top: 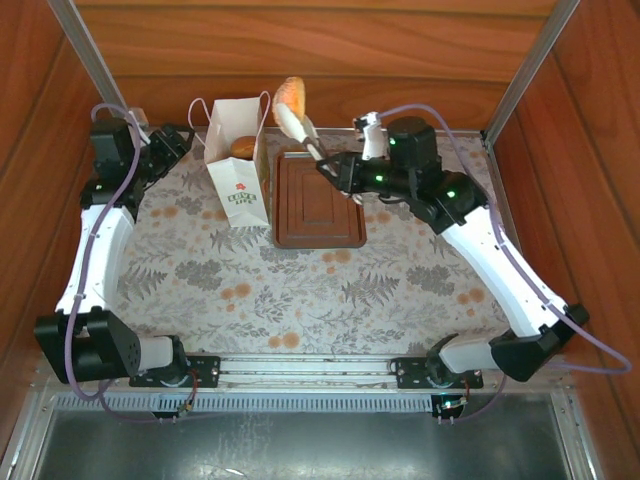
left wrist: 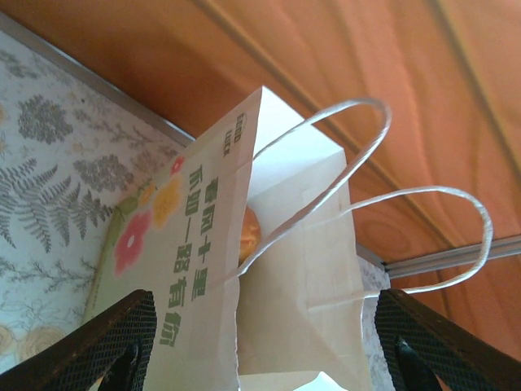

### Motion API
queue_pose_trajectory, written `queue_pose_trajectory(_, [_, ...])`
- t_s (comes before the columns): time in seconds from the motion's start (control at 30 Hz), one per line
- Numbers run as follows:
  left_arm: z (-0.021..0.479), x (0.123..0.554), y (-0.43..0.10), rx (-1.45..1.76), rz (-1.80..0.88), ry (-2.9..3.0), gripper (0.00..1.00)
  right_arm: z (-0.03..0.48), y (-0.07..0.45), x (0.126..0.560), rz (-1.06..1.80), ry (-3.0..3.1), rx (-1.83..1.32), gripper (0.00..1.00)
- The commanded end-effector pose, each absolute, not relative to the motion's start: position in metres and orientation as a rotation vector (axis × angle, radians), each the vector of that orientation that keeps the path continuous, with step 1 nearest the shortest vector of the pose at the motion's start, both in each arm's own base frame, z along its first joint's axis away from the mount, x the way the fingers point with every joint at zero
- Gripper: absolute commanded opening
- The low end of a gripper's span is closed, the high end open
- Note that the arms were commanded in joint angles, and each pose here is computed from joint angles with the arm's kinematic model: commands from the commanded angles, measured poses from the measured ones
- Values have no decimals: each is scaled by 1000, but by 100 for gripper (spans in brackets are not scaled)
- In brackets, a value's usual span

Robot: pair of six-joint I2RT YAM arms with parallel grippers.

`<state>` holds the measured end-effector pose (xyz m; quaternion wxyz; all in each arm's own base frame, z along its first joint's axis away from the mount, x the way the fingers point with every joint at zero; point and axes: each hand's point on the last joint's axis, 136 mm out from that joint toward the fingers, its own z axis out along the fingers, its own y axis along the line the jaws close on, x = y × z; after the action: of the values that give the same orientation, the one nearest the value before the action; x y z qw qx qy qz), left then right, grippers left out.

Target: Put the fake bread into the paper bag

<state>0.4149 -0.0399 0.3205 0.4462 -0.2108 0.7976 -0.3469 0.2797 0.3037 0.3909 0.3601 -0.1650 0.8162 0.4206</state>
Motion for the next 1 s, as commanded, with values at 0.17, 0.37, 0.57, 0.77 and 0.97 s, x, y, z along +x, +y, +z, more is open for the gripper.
queue_pose_trajectory(0.17, [308, 424, -47, -519, -940, 1996, 69, 411, 371, 295, 1162, 2040, -502, 33])
queue_pose_trajectory(0.37, [295, 437, -51, -536, -995, 1994, 61, 374, 400, 328, 1012, 2144, -503, 34])
queue_pose_trajectory(0.57, [284, 444, -57, -524, -1051, 2016, 53, 334, 415, 351, 875, 2245, -529, 34])
queue_pose_trajectory(0.77, [273, 448, -61, -523, -1075, 2039, 46, 311, 422, 358, 826, 2307, -558, 37])
queue_pose_trajectory(0.97, [266, 449, -55, -550, -1045, 2041, 46, 306, 422, 358, 813, 2321, -561, 45])
